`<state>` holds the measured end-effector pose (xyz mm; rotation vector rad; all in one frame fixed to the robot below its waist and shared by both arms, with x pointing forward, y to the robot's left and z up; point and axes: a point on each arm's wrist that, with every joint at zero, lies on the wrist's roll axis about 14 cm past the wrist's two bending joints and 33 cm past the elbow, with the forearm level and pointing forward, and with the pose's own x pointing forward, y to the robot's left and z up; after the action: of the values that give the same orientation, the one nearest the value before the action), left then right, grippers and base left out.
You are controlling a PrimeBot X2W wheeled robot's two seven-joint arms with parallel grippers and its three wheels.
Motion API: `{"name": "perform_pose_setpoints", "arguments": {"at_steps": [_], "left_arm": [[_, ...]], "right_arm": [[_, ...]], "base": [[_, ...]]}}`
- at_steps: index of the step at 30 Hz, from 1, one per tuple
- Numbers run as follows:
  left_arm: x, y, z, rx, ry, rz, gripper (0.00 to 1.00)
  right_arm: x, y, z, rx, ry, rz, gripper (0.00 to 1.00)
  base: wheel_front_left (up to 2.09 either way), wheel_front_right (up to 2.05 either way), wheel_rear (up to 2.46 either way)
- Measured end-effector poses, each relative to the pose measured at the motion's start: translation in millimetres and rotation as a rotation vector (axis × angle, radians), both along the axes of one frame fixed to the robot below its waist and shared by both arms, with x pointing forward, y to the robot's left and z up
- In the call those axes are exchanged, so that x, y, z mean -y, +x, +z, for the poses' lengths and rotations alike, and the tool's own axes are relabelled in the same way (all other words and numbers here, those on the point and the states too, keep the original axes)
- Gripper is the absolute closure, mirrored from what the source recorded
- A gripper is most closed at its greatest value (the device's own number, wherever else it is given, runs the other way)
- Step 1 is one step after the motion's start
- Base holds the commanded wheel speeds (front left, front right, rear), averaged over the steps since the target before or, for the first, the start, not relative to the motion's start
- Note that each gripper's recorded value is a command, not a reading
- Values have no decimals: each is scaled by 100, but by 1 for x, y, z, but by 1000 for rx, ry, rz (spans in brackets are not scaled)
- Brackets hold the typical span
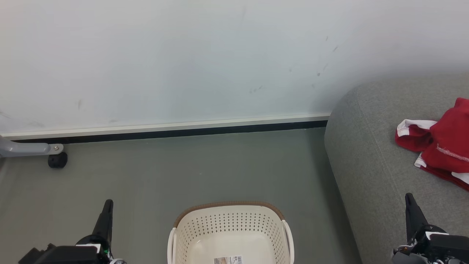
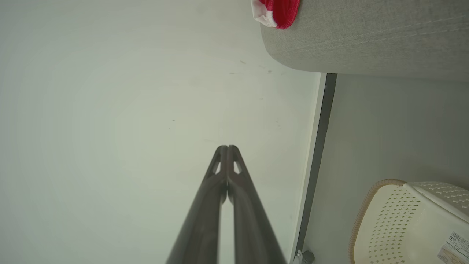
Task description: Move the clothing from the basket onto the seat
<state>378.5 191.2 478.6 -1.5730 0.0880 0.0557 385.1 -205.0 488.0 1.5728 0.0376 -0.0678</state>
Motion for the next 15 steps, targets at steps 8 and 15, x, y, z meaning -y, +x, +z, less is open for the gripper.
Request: {"name": "perform_pose_setpoints", "arguments": {"at_steps": [8,15], "left_arm": [[0,0,0,0,0,0,100],[0,0,0,0,0,0,100]], "right_arm": [[0,0,0,0,0,0,100],[0,0,0,0,0,0,100]], "base": [[0,0,0],[0,0,0]]}}
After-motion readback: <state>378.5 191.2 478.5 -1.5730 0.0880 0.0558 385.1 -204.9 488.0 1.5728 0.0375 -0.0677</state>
